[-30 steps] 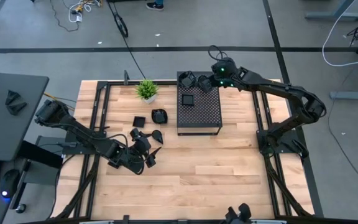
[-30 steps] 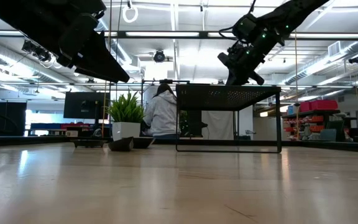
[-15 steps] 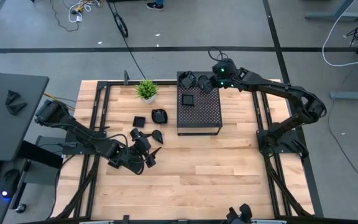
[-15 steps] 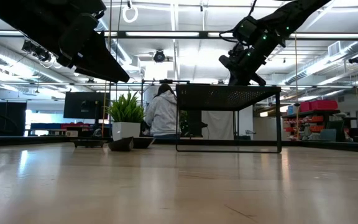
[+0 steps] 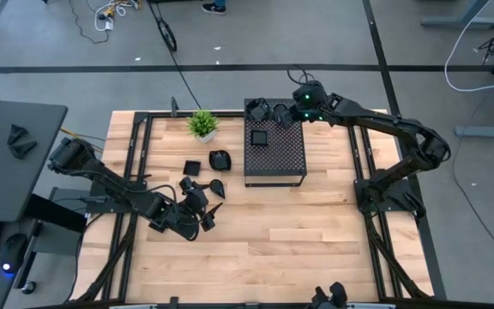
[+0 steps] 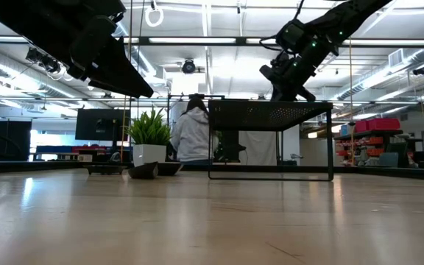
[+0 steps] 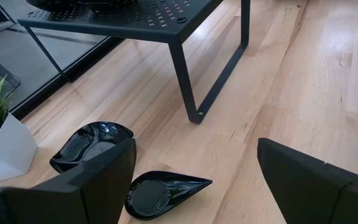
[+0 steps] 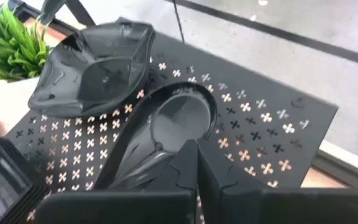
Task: Pick & Place Mini shaped plates
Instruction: Stack the bottom drop shaped plate on top of the drop shaped plates on the shelf
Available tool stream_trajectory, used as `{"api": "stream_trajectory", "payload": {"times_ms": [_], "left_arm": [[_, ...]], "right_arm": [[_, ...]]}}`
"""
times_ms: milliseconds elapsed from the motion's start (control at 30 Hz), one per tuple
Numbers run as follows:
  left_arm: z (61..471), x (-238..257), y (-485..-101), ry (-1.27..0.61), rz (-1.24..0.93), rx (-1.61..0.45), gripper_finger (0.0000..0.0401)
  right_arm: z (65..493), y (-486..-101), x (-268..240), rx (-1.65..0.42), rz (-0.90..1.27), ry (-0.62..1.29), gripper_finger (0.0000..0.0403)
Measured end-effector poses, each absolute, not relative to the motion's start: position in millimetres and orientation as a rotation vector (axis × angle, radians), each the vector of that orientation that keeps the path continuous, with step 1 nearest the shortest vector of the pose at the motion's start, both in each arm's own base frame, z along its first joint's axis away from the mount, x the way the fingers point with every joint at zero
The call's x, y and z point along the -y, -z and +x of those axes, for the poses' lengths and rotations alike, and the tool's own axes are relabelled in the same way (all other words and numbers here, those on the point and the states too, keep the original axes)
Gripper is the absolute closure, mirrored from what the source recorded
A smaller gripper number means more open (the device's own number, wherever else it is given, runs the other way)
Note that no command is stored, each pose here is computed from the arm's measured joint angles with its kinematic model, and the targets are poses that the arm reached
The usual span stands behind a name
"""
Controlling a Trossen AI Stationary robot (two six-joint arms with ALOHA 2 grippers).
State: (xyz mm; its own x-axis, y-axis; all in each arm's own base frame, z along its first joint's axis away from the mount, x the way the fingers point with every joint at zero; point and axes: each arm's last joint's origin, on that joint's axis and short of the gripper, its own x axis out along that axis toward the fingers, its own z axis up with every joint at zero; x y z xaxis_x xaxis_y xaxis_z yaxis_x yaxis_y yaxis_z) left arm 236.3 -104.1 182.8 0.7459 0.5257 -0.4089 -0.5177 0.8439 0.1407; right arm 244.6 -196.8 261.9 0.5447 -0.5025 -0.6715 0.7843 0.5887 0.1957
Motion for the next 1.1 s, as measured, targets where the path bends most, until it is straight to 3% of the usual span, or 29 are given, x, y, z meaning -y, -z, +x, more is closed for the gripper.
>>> {"api": "stream_trajectory", "payload": {"times_ms": [400, 700, 833, 1100], "left_arm": [[236, 104, -183, -0.57, 0.018, -0.453, 0.0059], [230, 117, -183, -0.515, 0.038, -0.451, 0.0059], [228, 123, -184, -0.494, 0.04, -0.441, 0.0059], [227, 124, -184, -0.496, 0.016, -0.434, 0.0059]], "right_arm": [[256, -274, 180, -0.563, 0.409, 0.698, 0.0397], [297, -278, 89, -0.603, 0.164, 0.56, 0.04], [302, -280, 67, -0.577, 0.097, 0.642, 0.04], [294, -278, 85, -0.589, 0.205, 0.727, 0.04]]}}
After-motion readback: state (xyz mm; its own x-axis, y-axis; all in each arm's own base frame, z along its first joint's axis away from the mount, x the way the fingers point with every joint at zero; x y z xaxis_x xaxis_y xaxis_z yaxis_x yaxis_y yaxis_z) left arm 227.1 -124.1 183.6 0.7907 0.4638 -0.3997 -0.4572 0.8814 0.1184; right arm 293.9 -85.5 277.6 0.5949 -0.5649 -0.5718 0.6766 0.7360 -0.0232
